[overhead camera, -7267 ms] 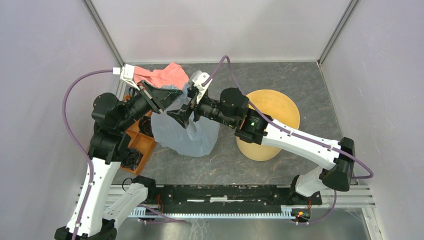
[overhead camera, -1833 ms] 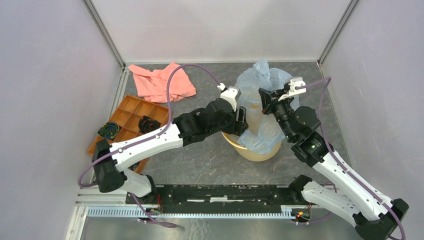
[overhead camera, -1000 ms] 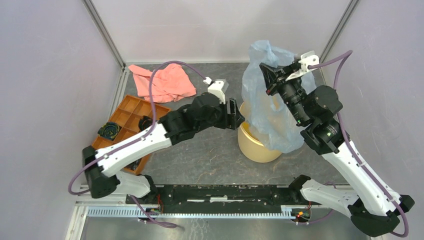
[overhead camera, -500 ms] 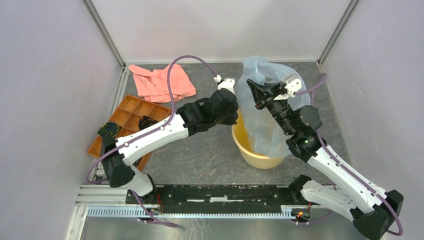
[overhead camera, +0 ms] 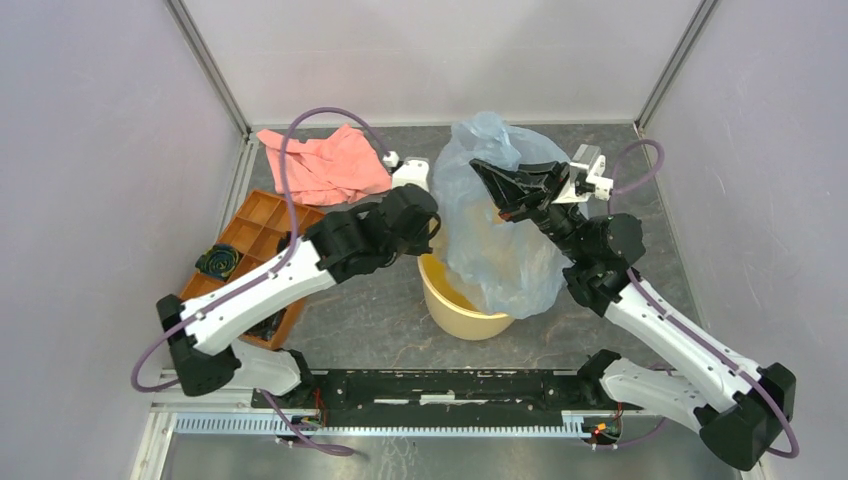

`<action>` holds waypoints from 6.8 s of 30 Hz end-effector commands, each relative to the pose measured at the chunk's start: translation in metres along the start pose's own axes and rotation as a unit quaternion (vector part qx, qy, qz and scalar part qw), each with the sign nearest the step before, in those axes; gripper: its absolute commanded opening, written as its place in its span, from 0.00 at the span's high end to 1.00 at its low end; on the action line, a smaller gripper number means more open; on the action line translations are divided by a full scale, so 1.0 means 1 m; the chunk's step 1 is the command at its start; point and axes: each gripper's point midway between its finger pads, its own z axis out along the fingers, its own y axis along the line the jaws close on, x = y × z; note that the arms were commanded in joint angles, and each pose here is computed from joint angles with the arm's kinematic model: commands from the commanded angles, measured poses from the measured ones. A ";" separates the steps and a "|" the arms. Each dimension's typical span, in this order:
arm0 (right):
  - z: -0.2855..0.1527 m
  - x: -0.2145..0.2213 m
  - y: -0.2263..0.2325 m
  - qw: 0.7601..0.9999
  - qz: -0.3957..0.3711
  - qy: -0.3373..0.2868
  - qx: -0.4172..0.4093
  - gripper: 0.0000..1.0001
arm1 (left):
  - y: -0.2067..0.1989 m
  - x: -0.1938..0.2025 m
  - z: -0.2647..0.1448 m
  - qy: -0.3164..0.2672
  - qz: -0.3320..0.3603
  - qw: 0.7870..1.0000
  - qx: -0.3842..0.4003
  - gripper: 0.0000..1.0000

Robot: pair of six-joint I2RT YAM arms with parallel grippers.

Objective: Put the trash bags into the trash bin

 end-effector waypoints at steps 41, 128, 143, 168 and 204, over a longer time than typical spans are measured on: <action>0.033 -0.035 0.004 0.987 0.156 -0.033 0.007 0.99 | -0.133 -0.001 -0.047 -0.121 0.040 0.970 0.207 0.32; -0.111 0.115 0.045 0.924 0.158 0.348 -0.024 0.99 | -0.076 0.009 0.014 0.008 -0.058 0.961 0.269 0.33; -0.121 0.140 0.043 0.910 0.120 0.395 -0.050 0.99 | -0.019 -0.080 -0.088 -0.142 -0.075 0.955 0.248 0.00; -0.120 0.117 0.045 0.920 0.136 0.366 -0.031 0.35 | -0.058 -0.066 -0.116 -0.130 -0.054 0.911 0.388 0.58; -0.079 0.099 -0.001 0.929 -0.080 0.349 0.096 0.85 | -0.033 -0.052 -0.142 -0.273 0.019 0.867 0.416 0.98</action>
